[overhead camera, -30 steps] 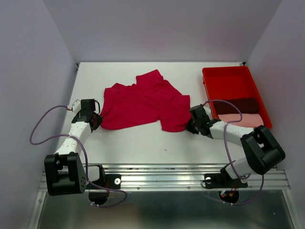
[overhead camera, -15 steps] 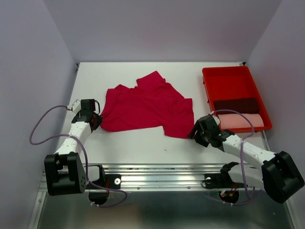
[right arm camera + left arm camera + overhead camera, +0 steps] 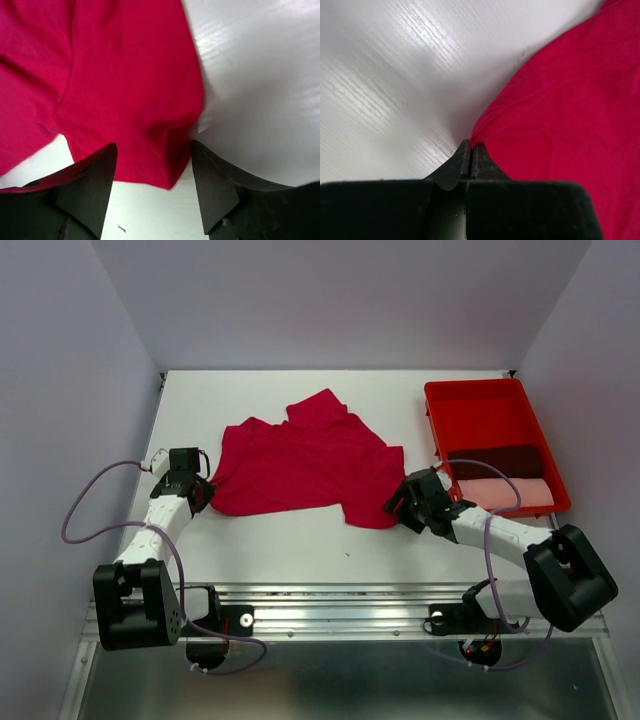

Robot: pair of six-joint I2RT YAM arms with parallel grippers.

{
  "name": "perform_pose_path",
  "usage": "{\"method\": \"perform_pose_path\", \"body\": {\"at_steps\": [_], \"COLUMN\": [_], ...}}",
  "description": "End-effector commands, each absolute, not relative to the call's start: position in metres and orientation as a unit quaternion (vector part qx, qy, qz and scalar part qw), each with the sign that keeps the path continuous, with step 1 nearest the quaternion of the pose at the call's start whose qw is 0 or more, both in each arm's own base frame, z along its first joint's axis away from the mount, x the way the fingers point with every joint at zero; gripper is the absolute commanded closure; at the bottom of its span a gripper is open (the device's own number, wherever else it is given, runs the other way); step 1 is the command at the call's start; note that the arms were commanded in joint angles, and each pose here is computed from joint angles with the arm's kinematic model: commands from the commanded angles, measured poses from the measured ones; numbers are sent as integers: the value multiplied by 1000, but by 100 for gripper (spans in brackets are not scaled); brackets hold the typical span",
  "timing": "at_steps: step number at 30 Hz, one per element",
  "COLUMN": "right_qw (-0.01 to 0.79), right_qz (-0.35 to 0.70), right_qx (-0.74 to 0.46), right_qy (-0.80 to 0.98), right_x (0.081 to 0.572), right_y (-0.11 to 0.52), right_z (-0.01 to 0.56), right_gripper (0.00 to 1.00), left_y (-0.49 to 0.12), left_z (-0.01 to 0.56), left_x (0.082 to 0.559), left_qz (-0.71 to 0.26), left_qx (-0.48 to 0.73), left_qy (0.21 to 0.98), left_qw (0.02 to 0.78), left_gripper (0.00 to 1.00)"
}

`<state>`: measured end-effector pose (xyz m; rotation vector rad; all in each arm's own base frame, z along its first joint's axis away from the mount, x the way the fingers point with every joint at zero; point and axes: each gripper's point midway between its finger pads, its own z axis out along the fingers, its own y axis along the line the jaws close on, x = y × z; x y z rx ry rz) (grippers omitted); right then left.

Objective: Roll the t-shirts
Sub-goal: Pick up the T-shirt from the center of the board.

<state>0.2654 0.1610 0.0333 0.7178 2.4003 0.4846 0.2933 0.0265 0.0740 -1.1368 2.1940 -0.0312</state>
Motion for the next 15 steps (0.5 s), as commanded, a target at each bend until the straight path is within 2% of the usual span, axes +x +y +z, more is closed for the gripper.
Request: {"method": "perform_pose_path", "body": {"at_steps": [1,4,5,7,8,9,10,12,15], "right_qw": [276,274,273,276,280,283,285,300,330], "right_qz": [147,145,146,151,155,155,153,152,153], "right_qx": [274,275,276,277,277,277,276,271,261], "right_qy": [909,910,910,908,906,905,905,902,894], "right_x": [265,270,272,274,277,277,278,284,297], "right_y": [154,157,158,160,161,161,160,160,159], "right_z": [7,3,2,4,8,10,12,27,53], "right_gripper": [35,46,56,66,77,83,93,99,99], "left_y": [32,31,32,31,31,31,31,30,27], "left_z": [87,89,90,90,90,91,91,93,106], "left_x": [295,295,295,294,294,294,294,294,298], "left_qz": [-5,-7,-8,-8,-8,-9,-10,-12,-24], "left_qx": [-432,-432,-431,-430,-430,-430,-430,-428,-421], "left_qy": [832,831,830,832,831,831,830,832,831], "left_qw": [349,351,352,352,353,353,354,354,363], "left_gripper": [100,100,100,100,100,100,100,100,100]}}
